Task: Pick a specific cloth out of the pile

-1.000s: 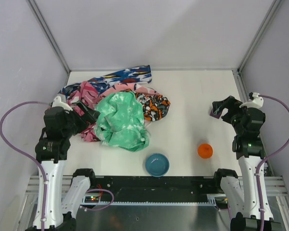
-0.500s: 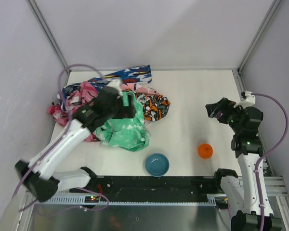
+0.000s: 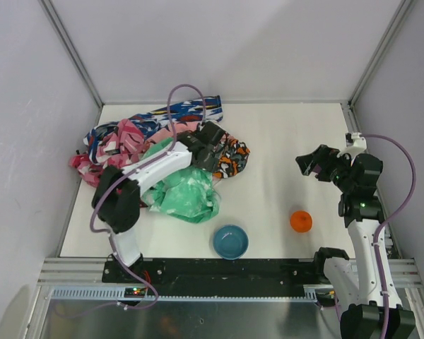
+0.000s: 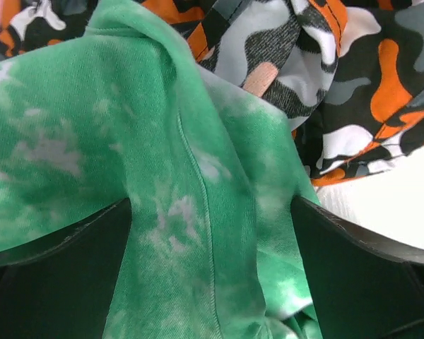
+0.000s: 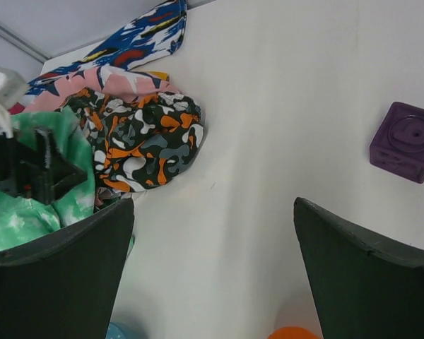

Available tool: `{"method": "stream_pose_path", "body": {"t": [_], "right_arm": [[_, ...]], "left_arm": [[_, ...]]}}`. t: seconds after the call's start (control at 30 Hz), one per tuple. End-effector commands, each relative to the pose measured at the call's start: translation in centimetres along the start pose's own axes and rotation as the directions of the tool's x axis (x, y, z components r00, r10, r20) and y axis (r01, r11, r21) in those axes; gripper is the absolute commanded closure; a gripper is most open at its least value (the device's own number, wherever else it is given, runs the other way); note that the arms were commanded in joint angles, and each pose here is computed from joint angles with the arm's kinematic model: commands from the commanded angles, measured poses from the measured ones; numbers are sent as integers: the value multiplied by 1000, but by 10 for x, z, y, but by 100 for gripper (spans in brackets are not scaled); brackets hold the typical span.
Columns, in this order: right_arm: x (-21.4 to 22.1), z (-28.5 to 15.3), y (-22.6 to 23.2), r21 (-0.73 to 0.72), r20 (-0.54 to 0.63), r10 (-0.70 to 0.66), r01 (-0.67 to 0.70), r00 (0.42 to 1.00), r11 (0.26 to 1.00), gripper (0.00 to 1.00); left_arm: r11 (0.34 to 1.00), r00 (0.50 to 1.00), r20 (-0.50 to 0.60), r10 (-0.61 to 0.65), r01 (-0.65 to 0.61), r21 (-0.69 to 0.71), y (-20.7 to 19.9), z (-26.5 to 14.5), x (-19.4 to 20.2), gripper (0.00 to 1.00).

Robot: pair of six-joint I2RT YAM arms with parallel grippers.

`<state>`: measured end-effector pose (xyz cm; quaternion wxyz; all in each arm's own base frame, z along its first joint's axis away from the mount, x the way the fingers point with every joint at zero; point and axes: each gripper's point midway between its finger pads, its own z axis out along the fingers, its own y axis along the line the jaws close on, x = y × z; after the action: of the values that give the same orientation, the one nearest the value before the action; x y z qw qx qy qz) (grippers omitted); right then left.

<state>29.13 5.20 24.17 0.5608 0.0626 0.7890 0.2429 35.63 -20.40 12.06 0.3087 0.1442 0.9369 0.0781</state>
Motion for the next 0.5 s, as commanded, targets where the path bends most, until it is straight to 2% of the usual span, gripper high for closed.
{"method": "stream_pose_path", "body": {"t": [0.0, 0.17, 0.4, 0.43, 0.47], "right_arm": [[-5, 3, 7, -41, 14, -35, 35, 999, 999, 1], [-3, 3, 6, -38, 11, -32, 32, 999, 999, 1], [-5, 2, 3, -24, 27, -34, 34, 999, 999, 1], [-5, 2, 3, -21, 31, -35, 35, 999, 999, 0], [-6, 1, 3, -15, 35, -36, 36, 999, 999, 1]], "left_arm": [[998, 997, -67, 45, -47, -30, -8, 29, 7, 0], [997, 970, -233, 63, -73, -37, -21, 74, 50, 0], [1000, 893, -451, 13, -2, 24, -37, 119, 113, 1], [1000, 884, -468, 8, 7, 31, -38, 121, 117, 12], [999, 880, -475, 2, 14, 31, -38, 122, 118, 32]]}}
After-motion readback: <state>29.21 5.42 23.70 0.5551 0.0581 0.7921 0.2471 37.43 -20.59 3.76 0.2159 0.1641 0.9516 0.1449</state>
